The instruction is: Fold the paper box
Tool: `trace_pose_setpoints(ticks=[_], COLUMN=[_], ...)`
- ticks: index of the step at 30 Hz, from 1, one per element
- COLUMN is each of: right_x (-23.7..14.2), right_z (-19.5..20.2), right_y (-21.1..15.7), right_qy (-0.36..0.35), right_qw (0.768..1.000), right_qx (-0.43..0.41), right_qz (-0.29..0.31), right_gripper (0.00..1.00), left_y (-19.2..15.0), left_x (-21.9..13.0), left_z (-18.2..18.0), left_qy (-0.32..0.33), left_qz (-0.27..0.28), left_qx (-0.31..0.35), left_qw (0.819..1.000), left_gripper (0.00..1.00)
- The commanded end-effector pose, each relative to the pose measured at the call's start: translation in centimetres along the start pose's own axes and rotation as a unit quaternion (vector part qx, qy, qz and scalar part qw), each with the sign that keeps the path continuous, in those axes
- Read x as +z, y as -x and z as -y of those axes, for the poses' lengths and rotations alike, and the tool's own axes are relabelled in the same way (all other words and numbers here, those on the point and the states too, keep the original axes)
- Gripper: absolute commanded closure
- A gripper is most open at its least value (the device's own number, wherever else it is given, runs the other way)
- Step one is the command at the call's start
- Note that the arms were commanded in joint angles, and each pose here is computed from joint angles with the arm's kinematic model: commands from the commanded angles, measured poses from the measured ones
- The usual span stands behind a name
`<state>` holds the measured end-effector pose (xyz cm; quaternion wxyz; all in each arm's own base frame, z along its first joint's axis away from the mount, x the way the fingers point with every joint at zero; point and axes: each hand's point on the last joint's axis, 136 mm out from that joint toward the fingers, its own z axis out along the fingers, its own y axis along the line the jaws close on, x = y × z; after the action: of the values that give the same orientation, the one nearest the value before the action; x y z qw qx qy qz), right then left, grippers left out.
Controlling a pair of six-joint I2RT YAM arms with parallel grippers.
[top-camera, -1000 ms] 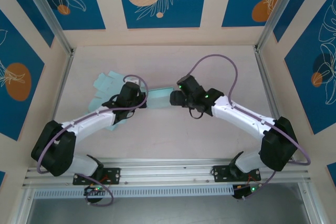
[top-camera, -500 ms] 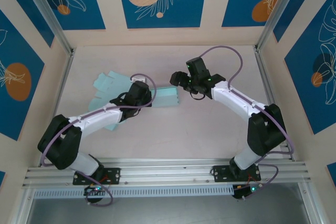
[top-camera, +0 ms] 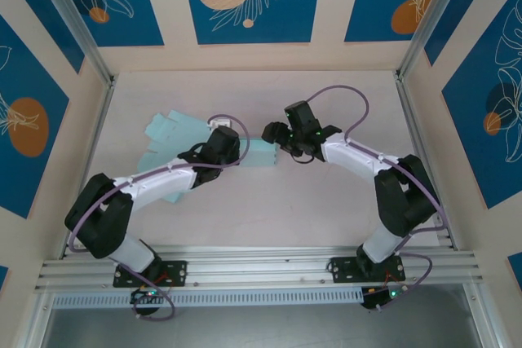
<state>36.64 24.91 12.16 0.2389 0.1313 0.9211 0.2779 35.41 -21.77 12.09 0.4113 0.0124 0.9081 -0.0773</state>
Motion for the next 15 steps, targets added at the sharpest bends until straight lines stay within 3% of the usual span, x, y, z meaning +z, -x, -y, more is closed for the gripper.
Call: trace_pose_setpoints(ticks=[1, 2, 6, 11, 15], right_x=[1.1, 1.3, 2.4, 3.7, 4.7], right_z=[2.5, 2.6, 3.8, 5.8, 7.1], right_y=[-3.8, -4.2, -5.4, -6.9, -7.5], right_qy=[-0.034, -0.034, -0.040, -0.036, -0.045], right_qw=[0.999, 0.999, 0.999, 0.999, 0.998], right_qx=[0.004, -0.003, -0.012, 0.002, 0.013], right_qz=[-0.026, -0.015, 0.019, 0.041, 0.043], right_gripper=[0.28, 0.29, 0.38, 0.46, 0.47], left_y=[-6.1, -6.2, -6.7, -7.2, -8.1], left_x=[0.9, 1.0, 0.7, -0.2, -1.3], left_z=[-2.1, -2.0, -1.8, -1.8, -0.7], left_qy=[0.043, 0.041, 0.028, 0.011, -0.033], left_qz=[-0.096, -0.099, -0.107, -0.112, -0.138], left_qx=[0.040, 0.037, 0.031, 0.019, 0.019], left_qw=[0.994, 0.994, 0.993, 0.993, 0.990], left_gripper=[1.00, 1.00, 0.65, 0.51, 0.28])
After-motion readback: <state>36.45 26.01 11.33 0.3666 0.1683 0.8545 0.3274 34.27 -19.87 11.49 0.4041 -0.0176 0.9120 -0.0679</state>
